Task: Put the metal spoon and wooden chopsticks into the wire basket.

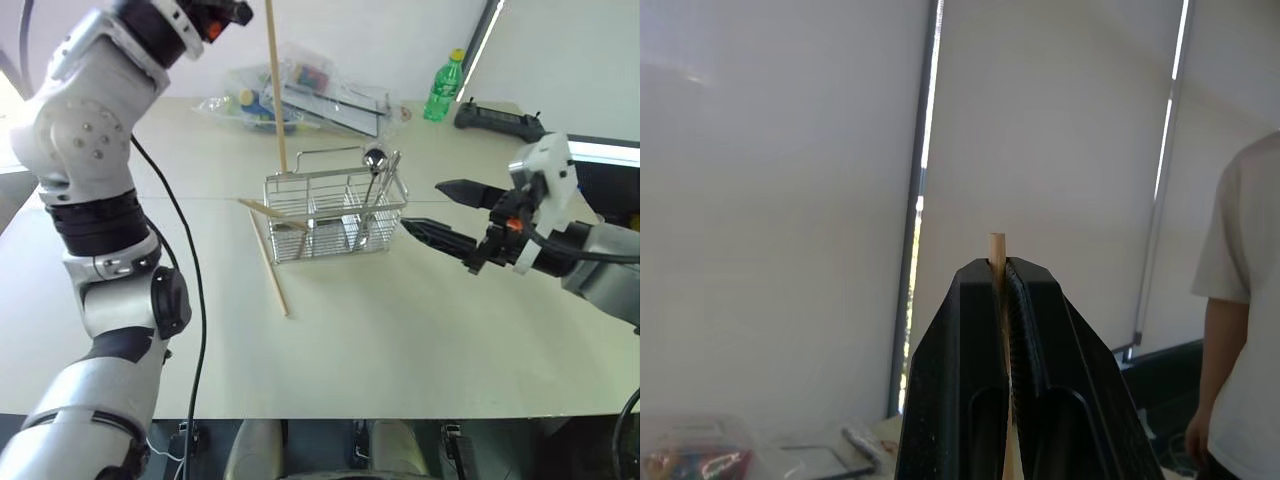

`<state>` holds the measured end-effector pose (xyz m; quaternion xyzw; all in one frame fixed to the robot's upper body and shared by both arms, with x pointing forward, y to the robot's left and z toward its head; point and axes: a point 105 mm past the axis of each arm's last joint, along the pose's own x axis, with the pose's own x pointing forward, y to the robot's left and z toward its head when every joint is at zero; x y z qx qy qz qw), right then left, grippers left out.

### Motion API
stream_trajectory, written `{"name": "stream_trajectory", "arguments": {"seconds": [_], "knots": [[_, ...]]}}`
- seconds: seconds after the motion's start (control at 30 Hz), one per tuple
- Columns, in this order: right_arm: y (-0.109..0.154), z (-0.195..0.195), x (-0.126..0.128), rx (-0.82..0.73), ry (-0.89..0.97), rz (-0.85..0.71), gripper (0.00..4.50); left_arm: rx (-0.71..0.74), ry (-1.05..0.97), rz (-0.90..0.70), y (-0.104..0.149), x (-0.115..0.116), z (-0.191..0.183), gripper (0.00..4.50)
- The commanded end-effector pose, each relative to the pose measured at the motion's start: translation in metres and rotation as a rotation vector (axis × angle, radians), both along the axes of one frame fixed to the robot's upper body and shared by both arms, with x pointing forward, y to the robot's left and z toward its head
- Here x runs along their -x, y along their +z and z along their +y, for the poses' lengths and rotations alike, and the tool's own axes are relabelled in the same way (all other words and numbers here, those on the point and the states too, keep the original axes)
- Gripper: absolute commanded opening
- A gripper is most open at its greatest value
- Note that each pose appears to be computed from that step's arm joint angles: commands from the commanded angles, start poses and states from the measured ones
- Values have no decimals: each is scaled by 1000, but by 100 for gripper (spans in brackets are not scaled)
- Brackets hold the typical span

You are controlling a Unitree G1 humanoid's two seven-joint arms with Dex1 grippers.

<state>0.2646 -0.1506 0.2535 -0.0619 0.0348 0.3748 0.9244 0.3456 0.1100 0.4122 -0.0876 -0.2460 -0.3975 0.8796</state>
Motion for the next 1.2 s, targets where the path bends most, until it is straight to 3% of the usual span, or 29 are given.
{"name": "stream_trajectory", "arguments": {"seconds": [0.03,0.13,0.33,0.37,0.7,0.87,0.97,1.03,1.1,1.2], "knots": [[13,2,6,-24,4,-64,450,-36,-32,-31,-2,10,-12,7],[14,1,6,-30,-2,-65,450,-11,-58,5,-11,9,-16,94],[16,0,4,-37,-10,-65,450,28,-77,39,-16,10,-17,412],[16,0,4,-36,-11,-64,450,32,-77,44,-16,10,-16,447],[17,-1,1,-32,-8,-59,450,64,-44,43,-3,11,0,447],[17,1,0,-26,-1,-62,450,242,199,178,18,-24,64,447],[15,1,-1,4,0,-64,450,282,491,403,-9,-64,106,447],[14,1,-1,22,7,-66,450,264,689,604,-47,-84,129,447],[16,-1,0,32,13,-66,450,145,847,772,-91,-93,141,447],[18,-2,1,53,28,-61,450,119,922,997,-143,-96,145,447]]}}
